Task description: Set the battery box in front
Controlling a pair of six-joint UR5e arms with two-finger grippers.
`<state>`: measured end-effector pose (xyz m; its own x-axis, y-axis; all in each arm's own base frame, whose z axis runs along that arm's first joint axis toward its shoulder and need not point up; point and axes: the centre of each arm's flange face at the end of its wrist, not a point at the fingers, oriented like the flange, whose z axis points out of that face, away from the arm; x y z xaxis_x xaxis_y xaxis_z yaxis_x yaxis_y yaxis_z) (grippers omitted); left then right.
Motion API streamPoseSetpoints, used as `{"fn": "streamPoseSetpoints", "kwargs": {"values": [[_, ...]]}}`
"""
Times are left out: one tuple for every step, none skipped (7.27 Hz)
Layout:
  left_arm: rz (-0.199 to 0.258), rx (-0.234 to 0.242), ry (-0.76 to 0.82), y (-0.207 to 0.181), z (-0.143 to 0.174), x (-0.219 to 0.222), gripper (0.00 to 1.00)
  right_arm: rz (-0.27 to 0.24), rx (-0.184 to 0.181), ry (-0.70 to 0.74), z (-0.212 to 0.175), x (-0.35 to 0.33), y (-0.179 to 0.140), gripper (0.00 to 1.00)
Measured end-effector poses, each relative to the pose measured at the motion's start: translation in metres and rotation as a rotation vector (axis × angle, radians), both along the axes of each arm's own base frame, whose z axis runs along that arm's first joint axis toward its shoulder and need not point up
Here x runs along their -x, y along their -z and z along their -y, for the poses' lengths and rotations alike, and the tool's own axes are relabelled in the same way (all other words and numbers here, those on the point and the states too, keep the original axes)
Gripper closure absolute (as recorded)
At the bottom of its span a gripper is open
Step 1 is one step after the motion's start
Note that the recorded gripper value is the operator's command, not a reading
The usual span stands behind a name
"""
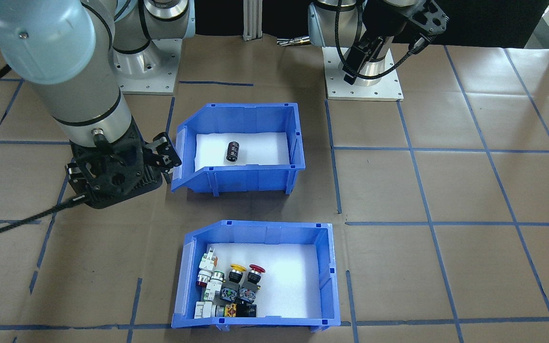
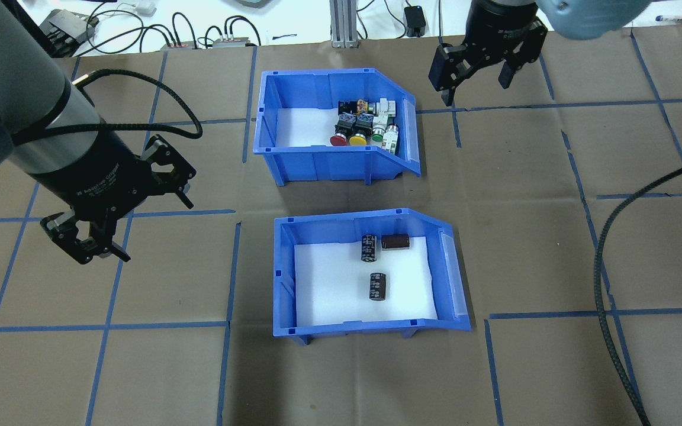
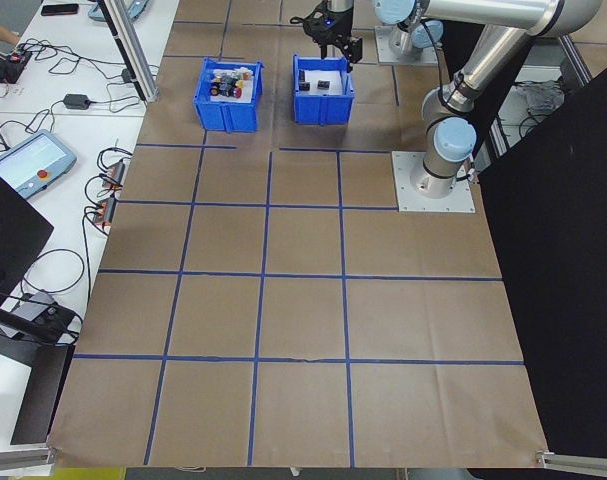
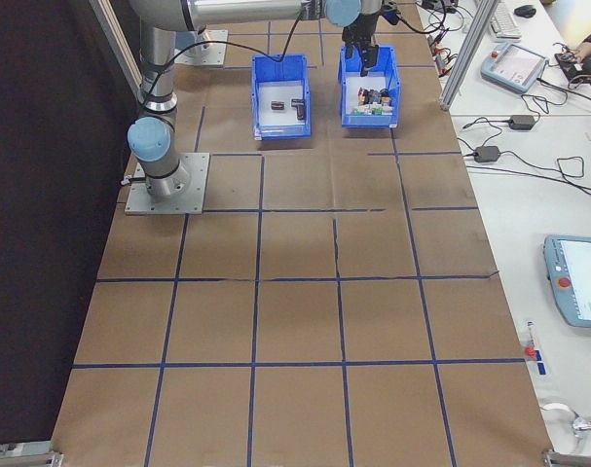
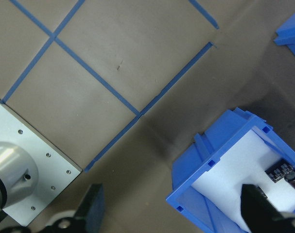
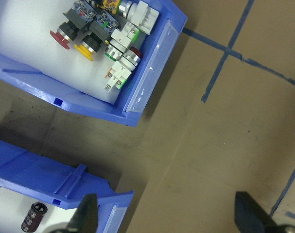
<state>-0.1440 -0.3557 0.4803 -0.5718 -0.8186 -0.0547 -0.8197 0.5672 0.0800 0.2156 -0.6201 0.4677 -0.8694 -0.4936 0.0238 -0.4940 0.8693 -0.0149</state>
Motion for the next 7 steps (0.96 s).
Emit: {"fn": "streamPoseSetpoints", "kwargs": {"values": [[0.008, -0.017, -0.131, 0.01, -0.01, 0.003, 0.0, 0.002, 0.01, -0.141, 0.016, -0.025, 0.004, 0.0], [0.016, -0.031, -0.251, 0.016, -0.018, 0.011, 0.0, 0.0, 0.02, -0.296, 0.028, -0.056, 0.01, 0.0], [0.029, -0.044, -0.347, 0.02, -0.027, 0.027, 0.0, -0.004, 0.026, -0.416, 0.034, -0.085, 0.015, 0.0], [0.041, -0.045, -0.413, 0.026, -0.036, 0.045, 0.0, -0.003, 0.021, -0.519, 0.034, -0.114, 0.025, 0.0], [0.037, -0.043, -0.455, 0.038, -0.043, 0.064, 0.0, -0.004, 0.005, -0.627, 0.028, -0.145, 0.039, 0.0], [0.024, -0.055, -0.487, 0.055, -0.052, 0.08, 0.0, -0.005, -0.014, -0.72, 0.018, -0.174, 0.055, 0.0], [0.007, -0.057, -0.502, 0.07, -0.059, 0.094, 0.01, -0.008, -0.032, -0.805, 0.01, -0.192, 0.067, 0.0]]}}
